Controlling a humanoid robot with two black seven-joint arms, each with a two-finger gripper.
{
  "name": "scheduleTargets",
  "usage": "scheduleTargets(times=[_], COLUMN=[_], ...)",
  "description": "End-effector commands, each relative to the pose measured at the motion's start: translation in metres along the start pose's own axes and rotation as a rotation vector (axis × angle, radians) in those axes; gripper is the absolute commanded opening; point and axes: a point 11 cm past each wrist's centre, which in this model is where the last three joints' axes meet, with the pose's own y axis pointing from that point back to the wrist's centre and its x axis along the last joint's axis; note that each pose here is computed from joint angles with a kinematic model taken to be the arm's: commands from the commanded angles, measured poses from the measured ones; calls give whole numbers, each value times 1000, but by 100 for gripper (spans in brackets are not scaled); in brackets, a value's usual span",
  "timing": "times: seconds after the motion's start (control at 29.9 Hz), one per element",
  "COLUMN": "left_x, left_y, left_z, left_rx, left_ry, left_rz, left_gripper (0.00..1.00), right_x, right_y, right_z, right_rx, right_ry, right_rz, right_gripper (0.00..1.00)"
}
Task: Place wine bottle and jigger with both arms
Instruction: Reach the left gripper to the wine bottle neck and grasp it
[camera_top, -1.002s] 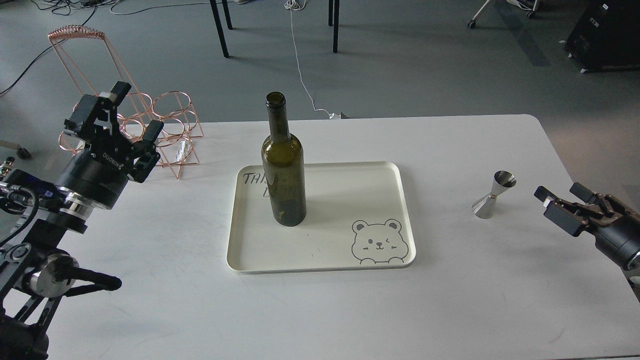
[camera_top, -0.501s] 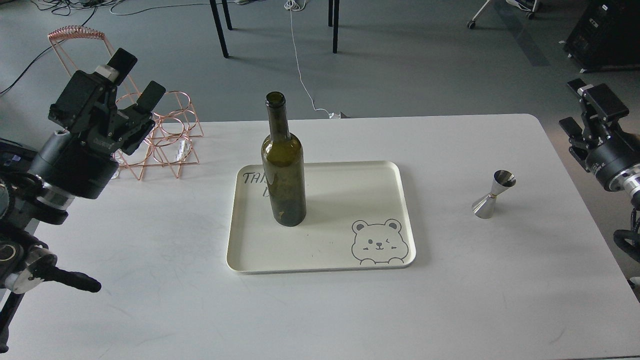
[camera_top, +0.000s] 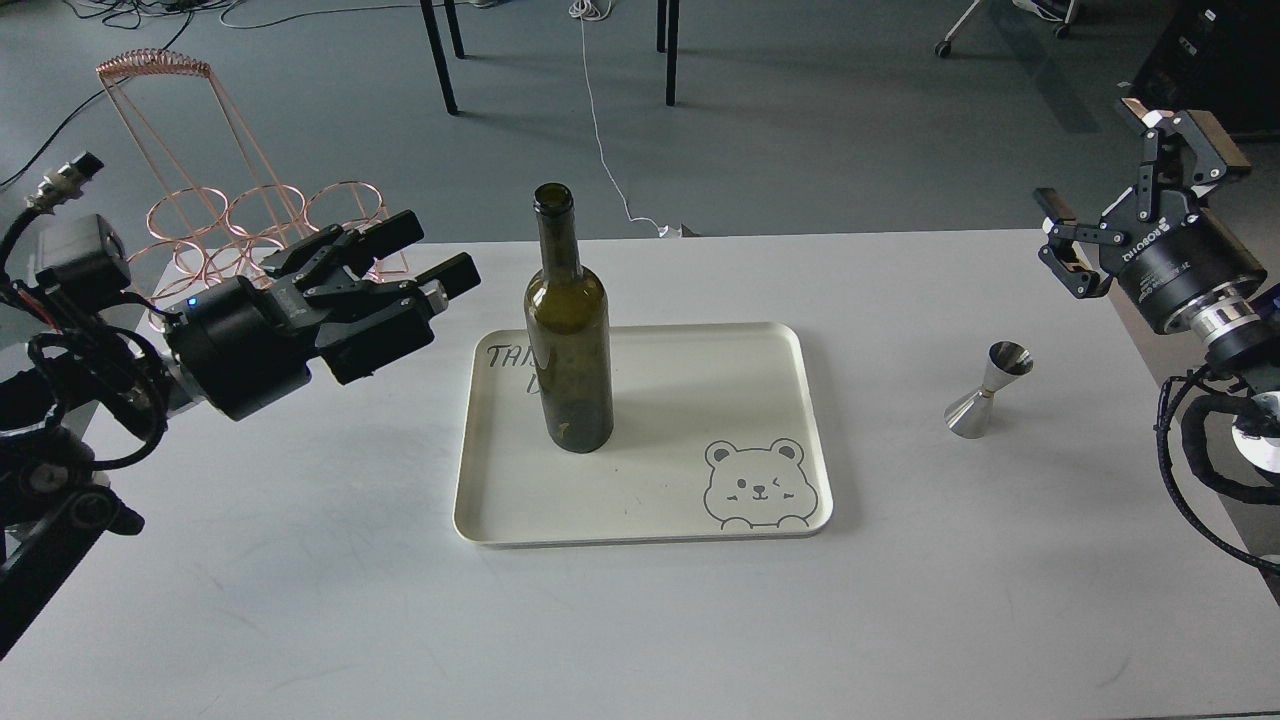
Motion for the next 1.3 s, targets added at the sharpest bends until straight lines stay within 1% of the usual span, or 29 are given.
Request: scheduleTargets(times=[0.0,0.07,0.2,0.27,0.47,0.7,0.87,1.07,1.14,1.17,1.2,1.27], left_x=[-2,0,1,-5,-5,-7,-14,-19,-20,-19,-18,-17], left_y=[-14,-18,-31,-35,-47,-57,-78,-90,-92,-93,-94,-96], left_z=[-6,-13,-14,-16,-9,-9,-1,-5,-6,-7,-8,-9], left_rx=[11,31,22,24,-5,-10,-58,-58,-58,-54,-54,-54], left_ry=[-117,-149,-119,-99,-80,-53,-51,-41,-44,-46,-45,-50], left_rz=[-65,-71,-35,-40,-18,1,-30,-44,-46,-41,-38,-39], left_gripper=[98,98,98,98,98,98,98,96,94,91,87,74], right_x=[1,3,8,8,9,9,12,10,11,11,11,11], right_y=[1,2,4,4,4,5,5,4,5,5,5,5], right_z=[-1,0,1,2,4,6,5,5,4,4,4,5], right_rx=[0,-2,-6,-9,-13,-17,-15,-13,-13,-13,-13,-15], right_ry=[2,5,11,10,15,19,21,19,21,21,21,20], right_rz=[3,6,21,21,31,37,45,40,42,42,41,42], right_gripper=[99,99,99,99,99,99,99,99,99,99,99,99])
